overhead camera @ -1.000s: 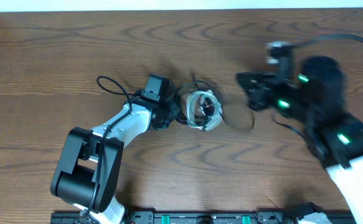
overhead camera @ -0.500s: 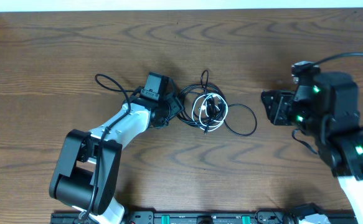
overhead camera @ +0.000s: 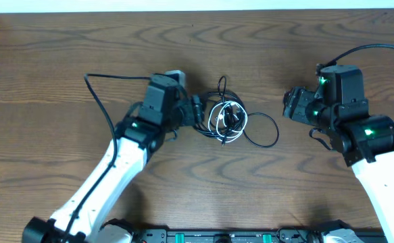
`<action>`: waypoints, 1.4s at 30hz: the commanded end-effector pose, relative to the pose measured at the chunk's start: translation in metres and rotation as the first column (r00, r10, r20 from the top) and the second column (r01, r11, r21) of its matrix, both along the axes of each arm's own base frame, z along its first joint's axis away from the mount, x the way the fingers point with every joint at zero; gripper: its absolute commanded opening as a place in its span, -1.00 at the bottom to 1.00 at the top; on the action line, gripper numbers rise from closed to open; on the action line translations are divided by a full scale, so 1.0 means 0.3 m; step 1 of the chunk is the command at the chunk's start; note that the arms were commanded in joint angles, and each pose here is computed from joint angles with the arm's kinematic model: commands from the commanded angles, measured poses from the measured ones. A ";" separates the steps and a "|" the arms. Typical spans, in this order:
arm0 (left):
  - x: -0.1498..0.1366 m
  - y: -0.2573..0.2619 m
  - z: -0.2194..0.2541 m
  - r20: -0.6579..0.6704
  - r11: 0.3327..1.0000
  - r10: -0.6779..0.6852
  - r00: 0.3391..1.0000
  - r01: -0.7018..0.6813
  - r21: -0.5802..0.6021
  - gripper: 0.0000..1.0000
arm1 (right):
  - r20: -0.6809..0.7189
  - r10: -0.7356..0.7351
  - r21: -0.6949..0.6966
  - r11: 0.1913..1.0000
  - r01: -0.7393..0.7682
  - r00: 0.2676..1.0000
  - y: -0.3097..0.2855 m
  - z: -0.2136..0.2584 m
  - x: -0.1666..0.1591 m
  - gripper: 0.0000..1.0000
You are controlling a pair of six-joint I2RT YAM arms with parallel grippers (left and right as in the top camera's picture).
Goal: Untangle cables
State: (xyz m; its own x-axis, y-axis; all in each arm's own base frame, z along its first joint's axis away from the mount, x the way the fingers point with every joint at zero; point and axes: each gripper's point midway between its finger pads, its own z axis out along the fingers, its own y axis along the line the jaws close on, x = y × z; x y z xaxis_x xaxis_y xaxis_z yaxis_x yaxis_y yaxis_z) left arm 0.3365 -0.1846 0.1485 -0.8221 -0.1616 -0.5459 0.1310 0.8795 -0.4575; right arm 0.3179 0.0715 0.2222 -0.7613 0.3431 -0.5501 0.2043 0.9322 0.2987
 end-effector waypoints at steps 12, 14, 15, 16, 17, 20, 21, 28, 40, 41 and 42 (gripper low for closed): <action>-0.041 -0.188 -0.168 0.056 0.952 -0.166 0.985 0.145 0.271 0.68 | -0.019 -0.130 0.001 0.991 0.130 0.991 -0.060 -0.016 0.011 0.53; -0.014 -0.195 -0.191 0.071 0.952 -0.154 0.986 0.129 0.278 0.57 | -0.030 -0.130 -0.002 0.992 0.130 0.991 -0.061 -0.022 0.004 0.54; 0.000 -0.191 -0.197 0.082 0.951 -0.142 0.987 0.113 0.289 0.50 | -0.035 -0.130 -0.003 0.992 0.130 0.991 -0.061 -0.025 0.000 0.54; 0.012 -0.183 -0.201 0.093 0.949 -0.124 0.988 0.091 0.301 0.43 | -0.043 -0.127 -0.002 0.992 0.127 0.991 -0.060 -0.029 -0.005 0.54; 0.024 -0.171 -0.204 0.102 0.948 -0.099 0.990 0.062 0.313 0.41 | -0.050 -0.125 -0.001 0.992 0.125 0.991 -0.059 -0.031 -0.009 0.55; 0.049 -0.127 -0.219 0.120 0.937 -0.020 0.993 -0.023 0.350 0.39 | -0.060 -0.115 0.009 0.993 0.115 0.992 -0.050 -0.035 -0.015 0.56; 0.049 -0.129 -0.227 0.114 0.937 -0.019 0.993 -0.022 0.349 0.39 | -0.060 -0.115 0.009 0.993 0.115 0.992 -0.050 -0.035 -0.015 0.56; 0.034 -0.155 -0.260 0.073 0.948 -0.036 0.997 0.011 0.318 0.37 | -0.056 -0.119 0.014 0.993 0.120 0.991 -0.050 -0.033 -0.011 0.56; 0.009 -0.167 -0.368 -0.002 0.940 -0.061 0.998 0.058 0.337 0.32 | -0.062 -0.120 0.013 0.993 0.121 0.991 -0.050 -0.036 -0.015 0.58; 0.009 -0.167 -0.380 -0.007 0.938 -0.061 0.998 0.060 0.340 0.31 | -0.062 -0.120 0.013 0.993 0.121 0.991 -0.050 -0.036 -0.015 0.58; 0.010 -0.167 -0.390 -0.011 0.937 -0.062 0.998 0.062 0.343 0.31 | -0.062 -0.120 0.013 0.993 0.121 0.991 -0.050 -0.036 -0.015 0.58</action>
State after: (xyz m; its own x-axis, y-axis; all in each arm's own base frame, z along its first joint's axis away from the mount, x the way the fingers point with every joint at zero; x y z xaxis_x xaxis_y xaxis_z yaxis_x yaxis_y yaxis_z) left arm 0.3419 -0.2361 0.0471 -0.8065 0.0808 -0.5857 0.1986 0.9701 -0.1396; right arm 0.3128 0.0588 0.2114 -0.7533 0.4258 -0.5013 0.3159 0.9027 0.2920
